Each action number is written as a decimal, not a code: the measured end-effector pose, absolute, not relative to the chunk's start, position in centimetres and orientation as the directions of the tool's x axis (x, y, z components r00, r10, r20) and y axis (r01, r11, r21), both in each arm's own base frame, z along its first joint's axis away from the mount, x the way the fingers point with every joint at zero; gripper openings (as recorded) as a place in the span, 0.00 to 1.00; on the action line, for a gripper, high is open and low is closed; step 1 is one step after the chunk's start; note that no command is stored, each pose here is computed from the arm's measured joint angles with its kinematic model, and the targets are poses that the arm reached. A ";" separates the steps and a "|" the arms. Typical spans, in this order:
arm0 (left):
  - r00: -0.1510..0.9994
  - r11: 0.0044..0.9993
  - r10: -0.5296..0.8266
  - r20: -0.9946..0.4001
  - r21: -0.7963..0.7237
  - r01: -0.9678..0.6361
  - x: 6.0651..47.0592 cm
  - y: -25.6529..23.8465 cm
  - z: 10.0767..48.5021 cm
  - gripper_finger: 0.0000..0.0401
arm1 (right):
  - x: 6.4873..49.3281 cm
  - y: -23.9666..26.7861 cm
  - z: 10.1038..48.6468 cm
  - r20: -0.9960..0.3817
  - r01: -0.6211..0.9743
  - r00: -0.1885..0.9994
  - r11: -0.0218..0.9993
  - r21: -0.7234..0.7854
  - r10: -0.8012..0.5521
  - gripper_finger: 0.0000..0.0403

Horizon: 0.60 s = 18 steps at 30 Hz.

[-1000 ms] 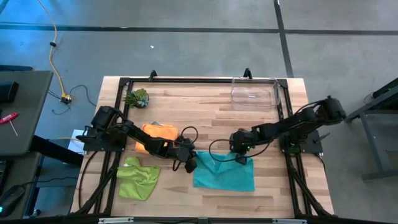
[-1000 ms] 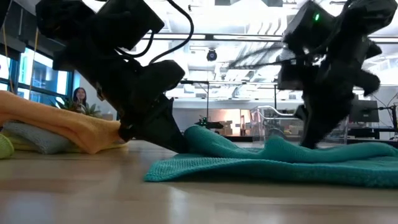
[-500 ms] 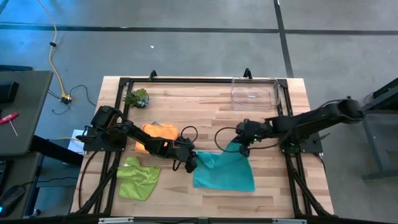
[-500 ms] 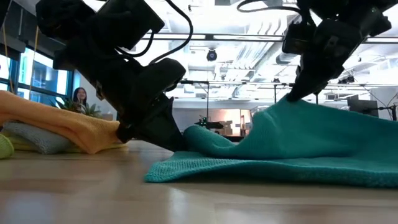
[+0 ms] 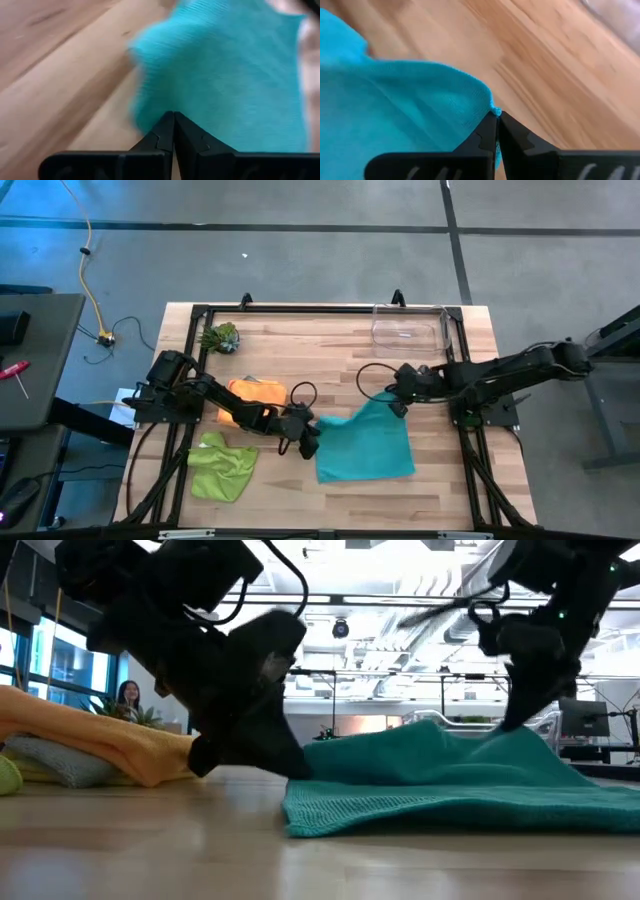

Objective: Fold microfiber towels

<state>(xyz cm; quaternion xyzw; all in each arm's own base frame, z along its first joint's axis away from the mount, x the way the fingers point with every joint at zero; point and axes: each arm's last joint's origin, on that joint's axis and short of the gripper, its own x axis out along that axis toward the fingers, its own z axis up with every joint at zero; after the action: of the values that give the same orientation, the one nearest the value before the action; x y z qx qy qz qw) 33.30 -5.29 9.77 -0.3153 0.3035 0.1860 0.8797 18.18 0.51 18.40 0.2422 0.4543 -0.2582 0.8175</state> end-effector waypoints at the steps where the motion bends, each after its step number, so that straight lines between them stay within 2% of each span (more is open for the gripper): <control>1: 0.756 0.732 0.122 -0.643 -0.456 -0.506 33.4 -5.3 9.9 0.00 | 18.1 0.5 18.2 -0.879 0.662 0.430 0.734 0.153 -0.204 0.00; 8: 0.766 0.732 0.073 -0.638 -0.487 -0.476 33.5 -5.4 10.2 0.00 | 18.4 0.4 17.1 -0.897 0.764 0.358 0.634 0.122 -0.260 0.00; 11: 0.760 0.733 0.076 -0.646 -0.480 -0.482 33.4 -5.4 10.1 0.00 | 18.6 0.4 16.9 -0.901 0.778 0.346 0.617 0.121 -0.260 0.04; 14: 0.763 0.733 0.079 -0.642 -0.482 -0.481 33.4 -5.4 10.2 0.00 | 18.6 0.4 16.9 -0.901 0.774 0.352 0.621 0.127 -0.254 0.13; 18: 0.756 0.739 0.078 -0.650 -0.471 -0.482 33.4 -5.4 10.1 0.00 | 18.1 0.3 17.5 -0.903 0.775 0.346 0.619 0.123 -0.254 0.32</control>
<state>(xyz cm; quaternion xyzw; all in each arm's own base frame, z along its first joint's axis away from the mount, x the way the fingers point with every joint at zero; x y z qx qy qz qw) 33.37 -5.37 10.08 -0.3241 0.3111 0.1593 0.8791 18.13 0.27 17.48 0.2807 0.4641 -0.3340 0.7709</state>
